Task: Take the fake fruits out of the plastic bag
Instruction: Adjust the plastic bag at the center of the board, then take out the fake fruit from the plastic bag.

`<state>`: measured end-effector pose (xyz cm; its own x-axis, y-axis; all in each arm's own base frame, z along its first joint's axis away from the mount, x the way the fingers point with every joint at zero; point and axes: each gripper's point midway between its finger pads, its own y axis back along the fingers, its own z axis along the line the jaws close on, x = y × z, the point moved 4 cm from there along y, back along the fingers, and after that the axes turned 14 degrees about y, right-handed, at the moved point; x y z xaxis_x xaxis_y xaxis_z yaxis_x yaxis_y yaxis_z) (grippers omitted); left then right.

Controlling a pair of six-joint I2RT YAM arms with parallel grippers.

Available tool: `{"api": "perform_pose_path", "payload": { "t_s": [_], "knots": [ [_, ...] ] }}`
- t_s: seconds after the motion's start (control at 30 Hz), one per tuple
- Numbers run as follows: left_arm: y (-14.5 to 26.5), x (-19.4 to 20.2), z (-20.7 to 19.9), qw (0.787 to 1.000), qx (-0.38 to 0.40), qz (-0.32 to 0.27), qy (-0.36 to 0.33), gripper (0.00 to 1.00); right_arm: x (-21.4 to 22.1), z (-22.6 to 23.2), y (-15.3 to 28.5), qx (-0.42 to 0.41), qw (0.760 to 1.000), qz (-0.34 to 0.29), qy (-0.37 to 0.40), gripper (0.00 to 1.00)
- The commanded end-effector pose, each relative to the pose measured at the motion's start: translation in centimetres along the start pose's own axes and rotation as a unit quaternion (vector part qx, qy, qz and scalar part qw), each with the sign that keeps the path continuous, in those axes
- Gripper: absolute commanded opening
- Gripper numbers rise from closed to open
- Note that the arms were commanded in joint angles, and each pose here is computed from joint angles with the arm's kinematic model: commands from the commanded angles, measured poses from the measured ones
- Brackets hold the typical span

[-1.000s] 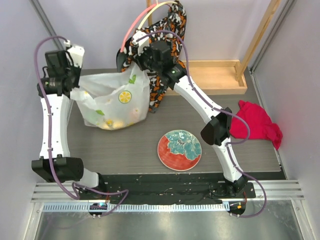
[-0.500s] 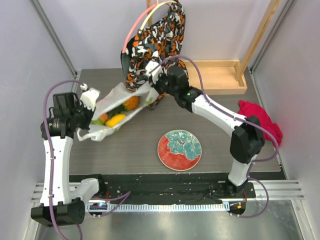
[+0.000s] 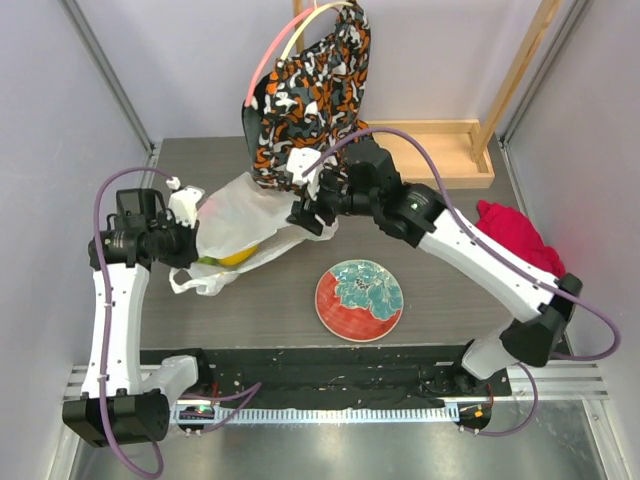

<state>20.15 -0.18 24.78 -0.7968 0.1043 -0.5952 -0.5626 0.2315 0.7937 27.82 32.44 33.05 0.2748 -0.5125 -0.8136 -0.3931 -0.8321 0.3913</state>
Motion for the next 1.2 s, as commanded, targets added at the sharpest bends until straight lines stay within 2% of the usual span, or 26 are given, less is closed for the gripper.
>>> {"api": "perform_pose_path", "payload": {
  "t_s": [0.0, 0.1, 0.13, 0.2, 0.37, 0.67, 0.8, 0.9, 1.17],
  "knots": [
    [0.5, -3.2, -1.6, 0.995, 0.046, -0.058, 0.071, 0.00, -4.1, 2.6, 0.5, -0.053, 0.995, -0.065, 0.047, 0.60],
    [0.8, -4.8, -2.2, 0.989, 0.064, -0.084, 0.104, 0.00, -2.6, 4.0, -2.9, -0.090, 0.993, -0.059, 0.045, 0.47],
    [1.0, -5.1, -2.3, 0.988, 0.065, -0.088, 0.111, 0.00, -1.7, 4.5, -4.6, -0.103, 0.993, -0.049, 0.042, 0.38],
    [1.8, -5.9, -2.6, 0.984, 0.065, -0.104, 0.130, 0.00, -1.4, 5.0, -6.0, -0.120, 0.991, -0.051, 0.043, 0.30],
    [3.0, -6.2, -3.3, 0.979, 0.078, -0.124, 0.144, 0.00, 0.2, 5.1, -10.0, -0.128, 0.990, -0.040, 0.053, 0.21],
    [4.7, -4.3, -3.9, 0.984, 0.072, -0.114, 0.117, 0.00, 3.2, 3.8, -15.3, -0.070, 0.997, -0.003, 0.031, 0.16],
    [4.5, -2.4, -3.3, 0.990, 0.045, -0.094, 0.096, 0.00, 2.8, 3.2, -16.4, -0.063, 0.998, -0.009, 0.025, 0.15],
    [4.0, -1.3, -2.9, 0.993, 0.034, -0.078, 0.084, 0.00, 2.6, 2.7, -16.1, -0.061, 0.998, -0.009, 0.029, 0.15],
    [3.4, -0.5, -2.4, 0.995, 0.024, -0.072, 0.058, 0.00, 5.9, 1.8, -14.4, -0.046, 0.997, 0.039, 0.039, 0.15]
  ]
}}
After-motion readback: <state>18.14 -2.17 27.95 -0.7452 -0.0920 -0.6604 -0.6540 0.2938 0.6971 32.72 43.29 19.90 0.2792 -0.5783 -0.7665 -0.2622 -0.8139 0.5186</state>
